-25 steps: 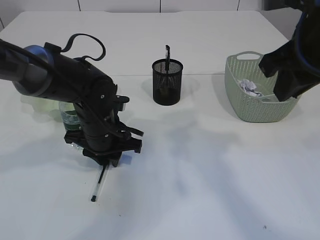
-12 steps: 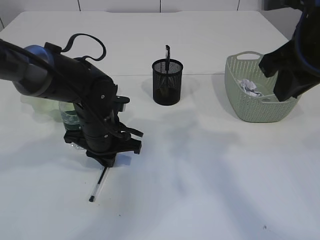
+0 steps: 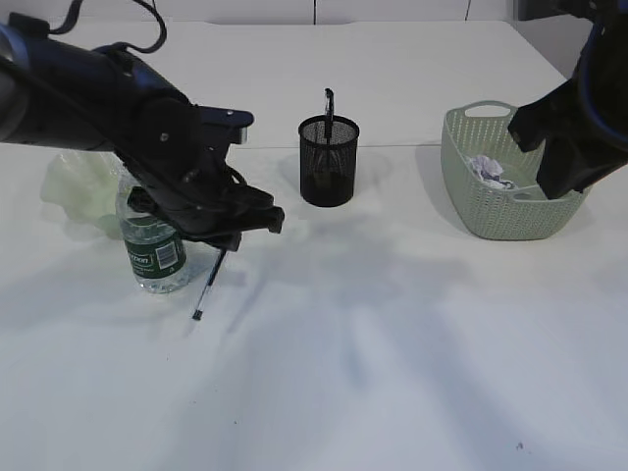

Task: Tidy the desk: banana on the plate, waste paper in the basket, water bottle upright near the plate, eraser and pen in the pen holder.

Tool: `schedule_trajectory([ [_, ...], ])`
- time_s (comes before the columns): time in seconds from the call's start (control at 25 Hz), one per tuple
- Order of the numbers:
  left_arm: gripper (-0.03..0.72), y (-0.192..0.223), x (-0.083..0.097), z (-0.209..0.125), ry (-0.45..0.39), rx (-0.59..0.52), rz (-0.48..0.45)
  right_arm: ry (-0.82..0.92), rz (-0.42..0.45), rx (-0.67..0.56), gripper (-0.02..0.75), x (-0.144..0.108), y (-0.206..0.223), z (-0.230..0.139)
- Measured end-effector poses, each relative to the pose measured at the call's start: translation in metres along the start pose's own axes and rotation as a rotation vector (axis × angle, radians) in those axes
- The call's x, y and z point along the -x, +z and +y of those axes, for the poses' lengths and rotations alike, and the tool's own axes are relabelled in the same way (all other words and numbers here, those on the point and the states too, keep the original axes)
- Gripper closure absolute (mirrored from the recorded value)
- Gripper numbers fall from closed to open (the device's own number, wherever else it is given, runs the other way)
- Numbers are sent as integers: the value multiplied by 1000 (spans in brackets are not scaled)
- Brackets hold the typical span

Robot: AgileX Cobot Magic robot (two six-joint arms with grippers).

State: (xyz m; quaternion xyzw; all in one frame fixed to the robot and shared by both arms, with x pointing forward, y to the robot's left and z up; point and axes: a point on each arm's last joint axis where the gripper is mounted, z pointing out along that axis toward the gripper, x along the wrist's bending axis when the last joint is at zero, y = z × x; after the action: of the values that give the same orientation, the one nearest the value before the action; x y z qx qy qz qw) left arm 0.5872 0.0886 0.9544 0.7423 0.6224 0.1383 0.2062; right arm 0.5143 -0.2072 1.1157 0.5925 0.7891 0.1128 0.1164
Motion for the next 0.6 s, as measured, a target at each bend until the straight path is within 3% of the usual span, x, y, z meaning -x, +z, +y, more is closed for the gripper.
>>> schedule_trajectory([
  [0.24, 652, -22, 6, 18, 18, 164, -81, 0, 0, 0, 562, 0, 0, 0],
  [0.6, 652, -41, 23, 48, 129, 537, -291, 0, 0, 0, 562, 0, 0, 0],
])
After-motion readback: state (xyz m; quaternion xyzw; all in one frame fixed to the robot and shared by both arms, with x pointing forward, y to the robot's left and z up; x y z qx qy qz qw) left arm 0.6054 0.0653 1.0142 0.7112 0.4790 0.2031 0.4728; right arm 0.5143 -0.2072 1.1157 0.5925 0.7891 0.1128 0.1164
